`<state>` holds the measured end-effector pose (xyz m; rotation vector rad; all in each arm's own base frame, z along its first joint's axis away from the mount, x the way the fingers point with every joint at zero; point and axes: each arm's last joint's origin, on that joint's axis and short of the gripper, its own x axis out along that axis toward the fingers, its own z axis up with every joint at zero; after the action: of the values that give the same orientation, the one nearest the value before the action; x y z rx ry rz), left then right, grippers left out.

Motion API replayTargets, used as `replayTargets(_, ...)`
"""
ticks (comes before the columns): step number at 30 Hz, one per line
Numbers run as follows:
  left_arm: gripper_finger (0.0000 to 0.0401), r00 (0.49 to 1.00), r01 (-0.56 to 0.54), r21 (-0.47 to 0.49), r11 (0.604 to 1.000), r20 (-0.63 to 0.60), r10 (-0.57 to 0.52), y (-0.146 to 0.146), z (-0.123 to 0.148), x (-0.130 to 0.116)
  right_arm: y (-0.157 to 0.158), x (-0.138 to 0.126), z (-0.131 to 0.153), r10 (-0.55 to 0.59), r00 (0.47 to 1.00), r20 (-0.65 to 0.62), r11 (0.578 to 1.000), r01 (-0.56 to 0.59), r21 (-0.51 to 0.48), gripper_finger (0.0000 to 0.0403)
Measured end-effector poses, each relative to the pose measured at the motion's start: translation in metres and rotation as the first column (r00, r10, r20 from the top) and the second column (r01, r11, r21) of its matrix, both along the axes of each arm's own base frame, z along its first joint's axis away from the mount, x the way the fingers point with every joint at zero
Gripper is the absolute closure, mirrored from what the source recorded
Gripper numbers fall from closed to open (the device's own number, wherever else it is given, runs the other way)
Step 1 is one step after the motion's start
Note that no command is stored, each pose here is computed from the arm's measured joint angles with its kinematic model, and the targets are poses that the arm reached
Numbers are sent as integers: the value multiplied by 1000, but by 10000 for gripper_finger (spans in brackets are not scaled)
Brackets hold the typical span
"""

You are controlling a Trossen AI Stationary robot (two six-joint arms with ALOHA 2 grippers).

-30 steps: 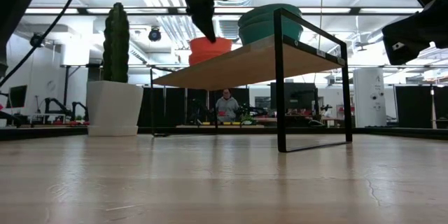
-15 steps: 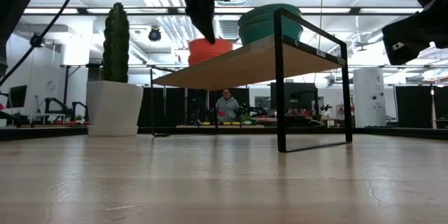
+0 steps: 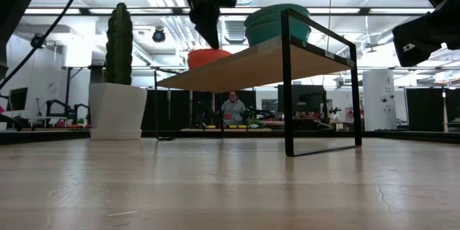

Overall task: Pick & Place Mini bowls
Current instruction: Return to Home Position

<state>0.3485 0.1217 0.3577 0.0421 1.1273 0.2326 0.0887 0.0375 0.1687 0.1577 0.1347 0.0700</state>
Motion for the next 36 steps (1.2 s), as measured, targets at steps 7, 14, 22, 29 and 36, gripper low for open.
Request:
replayTargets(7,306,1000,-6,4,1000,24,6,-5,17,-3,0,0,0,0,1000,0,1000,0,0,394)
replayTargets(14,324,997,29,-125,992,68,-21,-19,18,-5,0,0,0,0,1000,0,1000,0,0,394)
replayTargets(22,399,985,96,-183,978,157,-67,-59,19,-29,0,0,0,0,1000,0,1000,0,0,394)
replayTargets(29,401,846,243,-148,959,516,-135,-99,7,-85,0,0,0,0,1000,0,1000,0,0,394)
replayTargets(36,401,675,272,-53,961,722,-151,-111,-45,-147,0,0,0,0,1000,0,1000,0,0,394)
